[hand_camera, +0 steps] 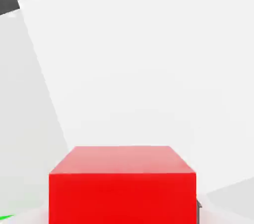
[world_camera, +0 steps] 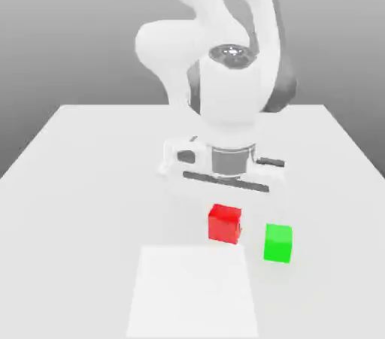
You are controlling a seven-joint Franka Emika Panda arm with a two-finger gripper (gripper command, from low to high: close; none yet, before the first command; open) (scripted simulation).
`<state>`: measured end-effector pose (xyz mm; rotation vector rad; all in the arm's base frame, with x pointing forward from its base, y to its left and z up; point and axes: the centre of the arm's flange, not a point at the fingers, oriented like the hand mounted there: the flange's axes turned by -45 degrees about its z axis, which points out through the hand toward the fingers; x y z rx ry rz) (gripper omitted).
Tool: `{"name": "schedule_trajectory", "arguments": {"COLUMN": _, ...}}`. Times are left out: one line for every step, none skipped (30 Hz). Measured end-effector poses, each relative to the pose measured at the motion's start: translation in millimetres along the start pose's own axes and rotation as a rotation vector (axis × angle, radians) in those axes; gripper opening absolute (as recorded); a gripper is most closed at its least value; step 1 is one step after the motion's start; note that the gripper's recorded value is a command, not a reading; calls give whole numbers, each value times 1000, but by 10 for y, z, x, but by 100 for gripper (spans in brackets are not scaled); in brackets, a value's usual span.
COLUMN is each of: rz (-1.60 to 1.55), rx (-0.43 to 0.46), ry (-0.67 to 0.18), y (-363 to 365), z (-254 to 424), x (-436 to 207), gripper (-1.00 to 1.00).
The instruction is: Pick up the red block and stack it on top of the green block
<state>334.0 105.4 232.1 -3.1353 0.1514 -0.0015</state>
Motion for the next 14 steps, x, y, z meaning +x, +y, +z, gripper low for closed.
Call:
{"name": "schedule_trajectory", "arguments": {"rz": -81, "rx": 0, "ry": 0, "y": -160, "z": -41, "x": -84, "gripper": -100}}
{"name": "schedule_trajectory", "arguments": {"rz": -162, "rx": -1, "ry": 0, "y": -313, "z": -79, "x": -175, "gripper": -100}}
{"name": "schedule_trajectory", "arguments": {"rz": -235, "rx": -1, "ry": -1, "y": -445, "z": -104, "x": -263, "gripper": -100}}
{"name": "schedule_trajectory", "arguments": {"rz": -270, "rx": -3, "ry": 0, "y": -511, "z": -76, "x": -302, "gripper": -100}}
{"name": "schedule_trajectory", "arguments": {"rz": -288, "rx": -4, "ry": 0, "y": -544, "z": -20, "x": -318, "gripper": -100}}
{"name": "schedule_trajectory", "arguments": {"rz": -297, "rx": -6, "ry": 1, "y": -561, "z": 50, "x": -323, "gripper": -100}}
{"name": "schedule_trajectory", "arguments": {"rz": -301, "rx": -7, "ry": 1, "y": -570, "z": 129, "x": -325, "gripper": -100}}
{"name": "schedule_trajectory", "arguments": {"rz": -304, "rx": -7, "ry": 1, "y": -574, "z": 212, "x": -327, "gripper": -100}}
{"name": "schedule_trajectory", "arguments": {"rz": -302, "rx": -7, "ry": 1, "y": -568, "z": 298, "x": -325, "gripper": -100}}
{"name": "schedule_trajectory", "arguments": {"rz": -306, "rx": -6, "ry": 1, "y": -574, "z": 386, "x": -337, "gripper": -100}}
{"name": "schedule_trajectory", "arguments": {"rz": -307, "rx": -4, "ry": 0, "y": -573, "z": 469, "x": -347, "gripper": 100}}
{"name": "schedule_trajectory", "arguments": {"rz": -304, "rx": -4, "ry": 0, "y": -565, "z": 469, "x": -341, "gripper": 100}}
{"name": "schedule_trajectory", "arguments": {"rz": -304, "rx": -4, "ry": 0, "y": -566, "z": 469, "x": -342, "gripper": 100}}
{"name": "schedule_trajectory", "arguments": {"rz": -304, "rx": -4, "ry": 0, "y": -566, "z": 469, "x": -342, "gripper": 100}}
